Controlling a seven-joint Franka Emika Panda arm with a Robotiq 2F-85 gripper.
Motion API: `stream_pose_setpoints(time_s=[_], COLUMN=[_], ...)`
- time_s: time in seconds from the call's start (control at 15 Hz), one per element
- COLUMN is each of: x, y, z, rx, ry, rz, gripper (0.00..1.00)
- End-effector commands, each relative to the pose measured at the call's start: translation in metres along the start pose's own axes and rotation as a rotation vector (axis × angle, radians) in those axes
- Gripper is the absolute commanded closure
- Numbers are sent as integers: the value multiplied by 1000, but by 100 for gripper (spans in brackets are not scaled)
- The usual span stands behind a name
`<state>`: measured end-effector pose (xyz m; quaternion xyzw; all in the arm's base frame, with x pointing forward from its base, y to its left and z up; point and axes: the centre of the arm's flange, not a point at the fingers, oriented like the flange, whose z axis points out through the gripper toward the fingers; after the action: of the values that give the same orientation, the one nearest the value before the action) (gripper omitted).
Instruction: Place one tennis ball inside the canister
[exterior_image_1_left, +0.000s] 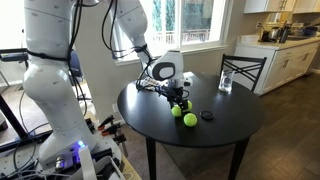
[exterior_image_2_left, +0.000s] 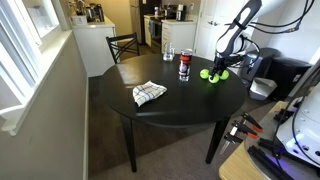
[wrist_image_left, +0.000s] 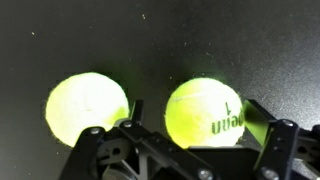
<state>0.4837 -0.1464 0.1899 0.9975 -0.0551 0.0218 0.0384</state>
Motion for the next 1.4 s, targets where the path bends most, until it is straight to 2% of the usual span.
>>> stream_pose_setpoints(time_s=[0.0,0.47,0.53,0.6,0.87,0.93,1.07,1.2,1.33], x=[6,10,10,11,10,11,10,4,-3], y=[-5,-13,-13,-14,-13,-13,-12,-12,-15], z=[7,16,16,17,17,17,13,-4,-27], rx=[-30,-29,-27,-25,-20,-19,-14,-2,43], ry=[27,19,16,14,8,8,9,16,-9], rz=[-5,-23,-29,-30,-26,-25,-23,-33,-63], gripper=[0,0,25,27,53,57,57,57,57])
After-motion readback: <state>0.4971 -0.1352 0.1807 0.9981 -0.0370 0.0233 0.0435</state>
